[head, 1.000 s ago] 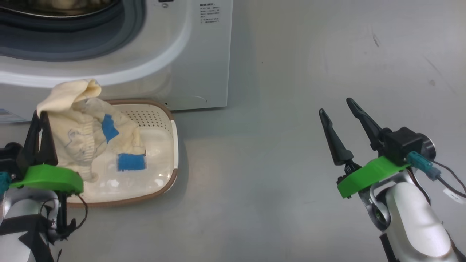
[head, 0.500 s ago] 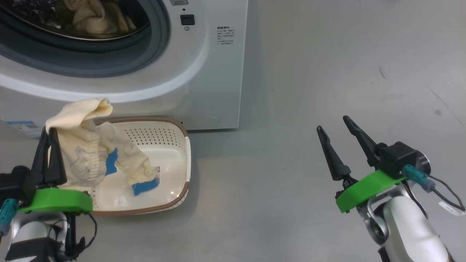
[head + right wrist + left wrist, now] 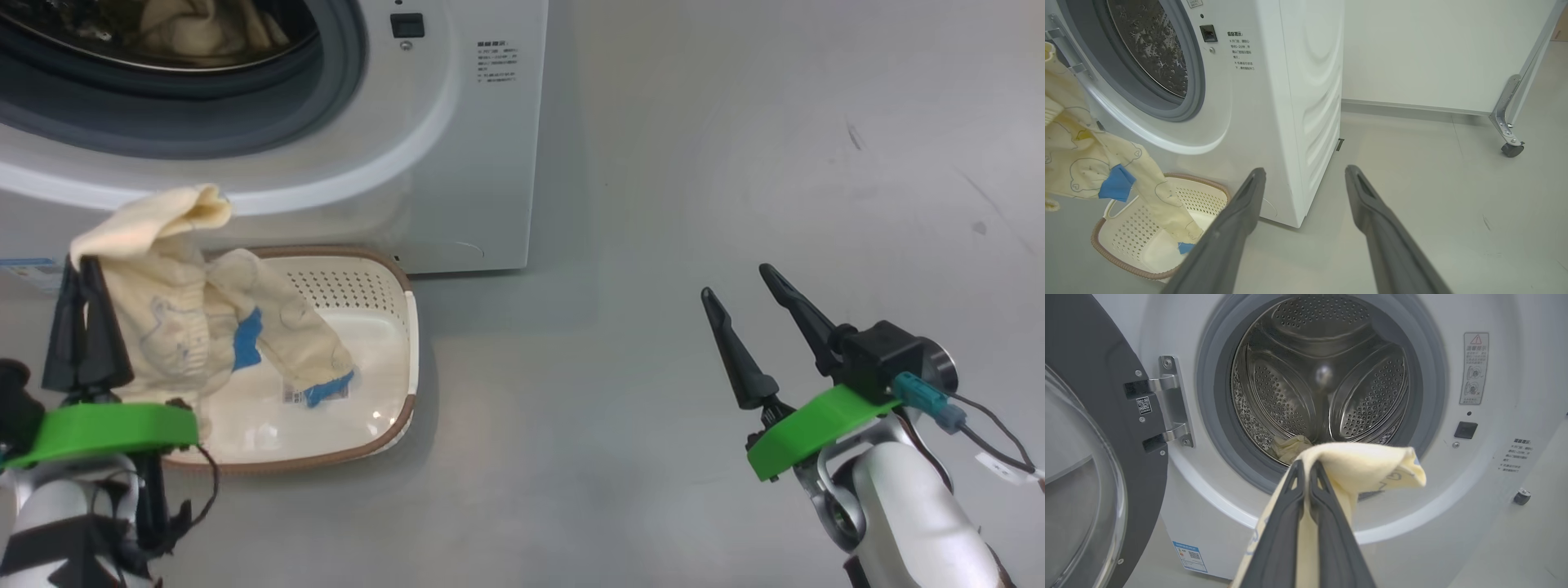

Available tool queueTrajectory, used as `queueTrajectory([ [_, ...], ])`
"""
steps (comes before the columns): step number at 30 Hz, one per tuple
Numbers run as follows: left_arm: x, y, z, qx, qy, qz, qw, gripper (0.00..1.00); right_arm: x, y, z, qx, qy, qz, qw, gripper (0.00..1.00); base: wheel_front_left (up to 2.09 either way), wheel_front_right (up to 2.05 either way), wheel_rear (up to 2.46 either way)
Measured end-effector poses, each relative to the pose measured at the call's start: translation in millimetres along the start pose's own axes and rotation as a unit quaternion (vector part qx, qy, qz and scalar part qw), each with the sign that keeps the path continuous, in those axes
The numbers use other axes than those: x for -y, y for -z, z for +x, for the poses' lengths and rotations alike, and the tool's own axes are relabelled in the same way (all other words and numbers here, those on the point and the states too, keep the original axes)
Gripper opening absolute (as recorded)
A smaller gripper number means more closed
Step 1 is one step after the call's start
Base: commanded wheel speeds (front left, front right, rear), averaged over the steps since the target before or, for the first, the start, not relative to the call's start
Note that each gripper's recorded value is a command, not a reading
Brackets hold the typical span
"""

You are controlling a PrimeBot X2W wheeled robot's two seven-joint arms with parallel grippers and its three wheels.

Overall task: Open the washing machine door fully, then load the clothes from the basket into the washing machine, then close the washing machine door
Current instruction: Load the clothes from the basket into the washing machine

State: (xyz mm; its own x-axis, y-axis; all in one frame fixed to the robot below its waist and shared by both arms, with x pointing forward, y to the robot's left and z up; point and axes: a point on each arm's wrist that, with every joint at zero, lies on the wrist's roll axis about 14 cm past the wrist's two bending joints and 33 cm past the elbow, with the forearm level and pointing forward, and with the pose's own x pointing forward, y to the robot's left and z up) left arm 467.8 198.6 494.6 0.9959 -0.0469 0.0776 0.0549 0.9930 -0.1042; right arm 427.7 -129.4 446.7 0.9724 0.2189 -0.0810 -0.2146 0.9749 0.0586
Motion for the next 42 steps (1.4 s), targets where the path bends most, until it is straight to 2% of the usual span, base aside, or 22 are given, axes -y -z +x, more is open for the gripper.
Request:
queueTrajectory([
  [5, 0, -7, 29, 0.025, 0.002, -0.019, 0.999, 0.0, 7, 15, 2, -0.018, 0.009, 0.003, 1.0, 1.0, 0.0, 0.0, 0.0],
  [12, -3, -22, 93, 0.073, 0.01, -0.045, 0.996, 0.0, 22, 31, 16, -0.034, 0.022, -0.002, 0.999, 1.0, 0.0, 0.0, 0.0],
  [24, -22, -19, 221, 0.095, 0.028, -0.019, 0.995, 0.0, 49, 76, 35, -0.074, 0.048, 0.005, 0.996, 1.0, 0.0, 0.0, 0.0],
  [27, -17, -9, 249, 0.086, 0.044, 0.0, 0.995, 0.0, 56, 93, 37, -0.091, 0.056, 0.009, 0.994, 1.0, 0.0, 0.0, 0.0],
  [33, 0, 35, 293, 0.049, 0.061, -0.007, 0.997, 0.0, 58, 119, 36, -0.118, 0.06, 0.034, 0.991, 1.0, 0.0, 0.0, 0.0],
  [37, 14, 48, 315, 0.044, 0.072, -0.005, 0.996, 0.0, 58, 126, 33, -0.127, 0.061, 0.047, 0.989, 1.0, 0.0, 0.0, 0.0],
  [42, 8, 9, 347, 0.124, 0.051, -0.025, 0.991, 0.0, 71, 130, 23, -0.139, 0.083, 0.05, 0.986, 1.0, 0.0, 0.0, 0.0],
])
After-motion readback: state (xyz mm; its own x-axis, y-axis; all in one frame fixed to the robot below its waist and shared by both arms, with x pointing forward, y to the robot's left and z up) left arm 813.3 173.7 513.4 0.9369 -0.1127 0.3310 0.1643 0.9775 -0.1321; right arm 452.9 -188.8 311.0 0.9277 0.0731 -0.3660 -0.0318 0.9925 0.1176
